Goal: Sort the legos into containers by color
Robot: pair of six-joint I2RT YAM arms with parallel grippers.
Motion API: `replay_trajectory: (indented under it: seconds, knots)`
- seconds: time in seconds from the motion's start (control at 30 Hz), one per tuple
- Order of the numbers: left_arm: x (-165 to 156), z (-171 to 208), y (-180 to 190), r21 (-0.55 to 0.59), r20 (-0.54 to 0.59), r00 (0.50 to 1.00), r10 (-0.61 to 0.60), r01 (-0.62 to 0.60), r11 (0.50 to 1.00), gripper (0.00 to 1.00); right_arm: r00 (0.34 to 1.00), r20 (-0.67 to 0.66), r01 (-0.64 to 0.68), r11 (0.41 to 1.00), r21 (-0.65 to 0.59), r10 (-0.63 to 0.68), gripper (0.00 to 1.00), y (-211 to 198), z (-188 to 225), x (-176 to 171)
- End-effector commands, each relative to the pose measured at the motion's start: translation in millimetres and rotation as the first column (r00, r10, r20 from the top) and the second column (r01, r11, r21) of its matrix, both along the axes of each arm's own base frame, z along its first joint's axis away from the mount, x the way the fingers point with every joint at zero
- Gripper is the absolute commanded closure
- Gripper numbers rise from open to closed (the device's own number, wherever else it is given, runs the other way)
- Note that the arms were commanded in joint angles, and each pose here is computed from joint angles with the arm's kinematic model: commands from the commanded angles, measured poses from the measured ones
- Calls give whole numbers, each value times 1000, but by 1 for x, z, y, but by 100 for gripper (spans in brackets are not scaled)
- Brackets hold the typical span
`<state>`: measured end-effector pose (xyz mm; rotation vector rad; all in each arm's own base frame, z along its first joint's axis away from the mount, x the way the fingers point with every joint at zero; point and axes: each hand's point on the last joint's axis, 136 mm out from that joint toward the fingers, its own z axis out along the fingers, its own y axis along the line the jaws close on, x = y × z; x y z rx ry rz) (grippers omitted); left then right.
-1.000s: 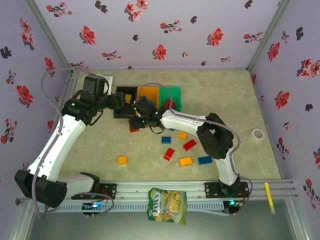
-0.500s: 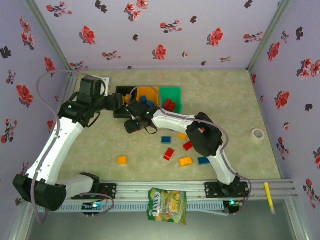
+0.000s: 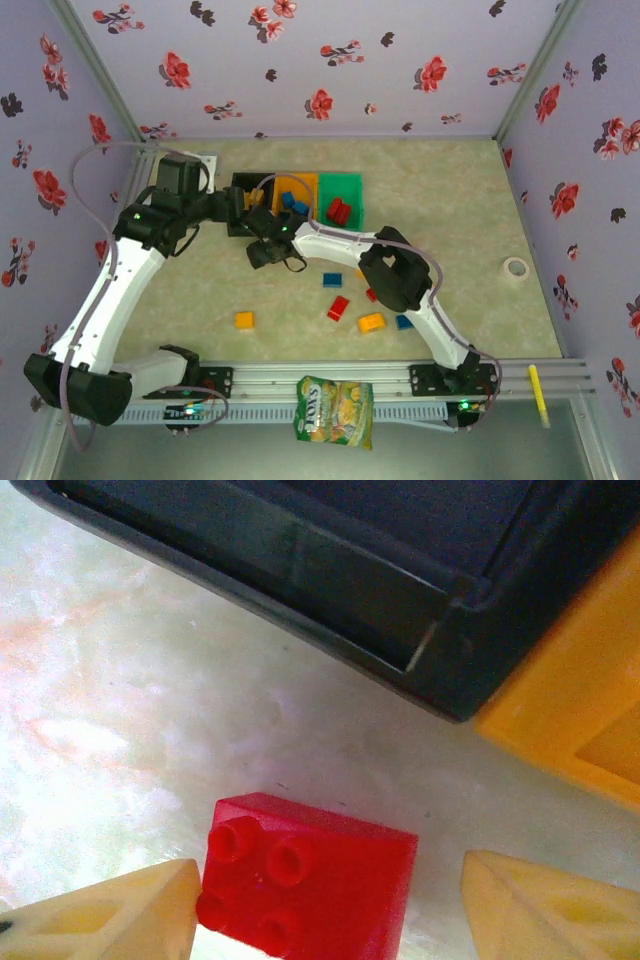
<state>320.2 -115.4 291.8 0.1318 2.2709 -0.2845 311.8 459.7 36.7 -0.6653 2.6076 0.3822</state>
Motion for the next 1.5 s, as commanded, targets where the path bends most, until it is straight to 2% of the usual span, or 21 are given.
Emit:
replay_trajectory:
  seconds: [0.0, 0.27, 0.47, 0.6, 0.83, 0.97, 1.3, 1.47]
  knots:
    - [-4, 0, 5, -7, -1, 1000, 16, -16, 1000, 35, 1000, -19, 18, 999, -50, -19, 31, -6, -15, -4]
    - [-5, 0, 5, -4, 1, 1000, 15, -15, 1000, 35, 999, -38, 3, 999, -47, -5, 32, -2, -19, -9]
    - [-5, 0, 5, -6, 2, 1000, 12, -12, 1000, 35, 999, -44, -8, 998, -54, 5, 40, 0, -23, -9]
    - [-4, -1, 4, -7, 3, 1000, 10, -10, 1000, 35, 999, -44, -34, 997, -71, 31, 41, 1, -26, -8]
    - [-4, -1, 2, -14, 3, 1000, 1, -1, 1000, 35, 997, -33, -77, 985, -155, 72, 58, -11, -28, -9]
    - [-2, 0, -1, -23, 10, 1000, -7, 7, 1000, 35, 996, -13, -87, 982, -165, 86, 62, -23, -15, -13]
    - [8, 0, -11, -57, 15, 999, -30, 31, 998, 35, 999, 17, -41, 988, -147, 44, 63, -62, 24, -32]
    - [11, -2, -15, -69, 13, 999, -39, 40, 997, 35, 997, 74, -4, 990, -142, 14, 63, -76, 51, -29]
